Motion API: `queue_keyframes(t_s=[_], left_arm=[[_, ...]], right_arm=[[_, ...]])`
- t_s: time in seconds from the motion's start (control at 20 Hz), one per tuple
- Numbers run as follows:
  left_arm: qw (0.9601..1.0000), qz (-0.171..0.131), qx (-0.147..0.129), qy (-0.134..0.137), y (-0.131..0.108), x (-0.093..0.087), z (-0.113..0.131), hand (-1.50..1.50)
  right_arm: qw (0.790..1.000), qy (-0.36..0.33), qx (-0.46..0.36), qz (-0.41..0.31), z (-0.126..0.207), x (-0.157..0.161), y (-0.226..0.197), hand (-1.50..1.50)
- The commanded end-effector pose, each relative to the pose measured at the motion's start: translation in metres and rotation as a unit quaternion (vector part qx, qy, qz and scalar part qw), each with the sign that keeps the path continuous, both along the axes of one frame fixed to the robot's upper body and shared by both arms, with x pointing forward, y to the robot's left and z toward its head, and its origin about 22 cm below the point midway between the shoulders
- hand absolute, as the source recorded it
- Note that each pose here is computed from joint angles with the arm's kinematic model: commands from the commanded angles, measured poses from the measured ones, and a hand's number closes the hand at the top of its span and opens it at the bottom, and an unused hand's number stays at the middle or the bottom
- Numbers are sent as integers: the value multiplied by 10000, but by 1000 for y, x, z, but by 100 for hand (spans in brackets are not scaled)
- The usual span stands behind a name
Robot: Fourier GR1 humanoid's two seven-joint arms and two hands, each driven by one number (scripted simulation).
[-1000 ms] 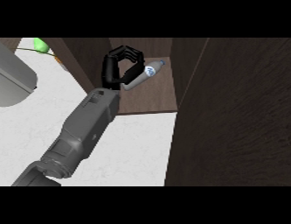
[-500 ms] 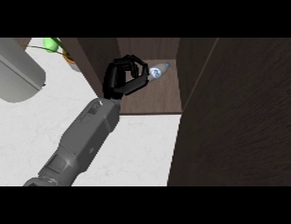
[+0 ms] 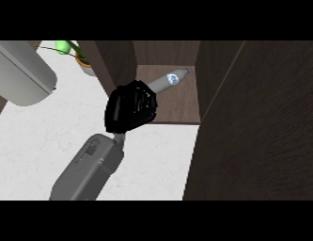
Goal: Pick up the bottled water, place it into the cabinet and close the cabinet
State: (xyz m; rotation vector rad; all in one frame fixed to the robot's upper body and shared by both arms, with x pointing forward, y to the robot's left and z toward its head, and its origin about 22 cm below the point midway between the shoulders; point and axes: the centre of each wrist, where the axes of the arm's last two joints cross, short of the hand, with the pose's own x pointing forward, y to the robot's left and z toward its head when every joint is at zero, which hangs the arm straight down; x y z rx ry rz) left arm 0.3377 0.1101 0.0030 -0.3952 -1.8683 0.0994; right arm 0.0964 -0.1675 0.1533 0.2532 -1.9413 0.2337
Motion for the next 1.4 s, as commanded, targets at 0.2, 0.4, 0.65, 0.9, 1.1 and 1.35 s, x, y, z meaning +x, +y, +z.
queue_keyframes(t_s=[0.2, 0.4, 0.65, 0.9, 1.1, 1.35], left_arm=[[9994, 151, -284, 89, 37, -98, -8, 150], [9991, 66, -407, 80, 52, -126, 6, 150], [9990, 237, -366, 41, 83, -162, 14, 150], [9989, 331, -311, 76, 99, -202, 23, 150], [9980, 537, -338, -55, 112, -219, 32, 150], [9982, 518, -311, -34, 145, -244, 45, 150]], right_arm=[[9988, -183, -315, 322, 21, -9, -6, 150], [9925, 11, -443, 1139, 28, -13, 0, 150], [9813, -14, -486, 1860, 30, -17, 11, 150], [9783, 72, -397, 2030, 34, -25, 21, 150], [9805, 42, -347, 1933, 35, -12, 38, 150], [9839, -188, -514, 1702, 40, 19, 71, 150]])
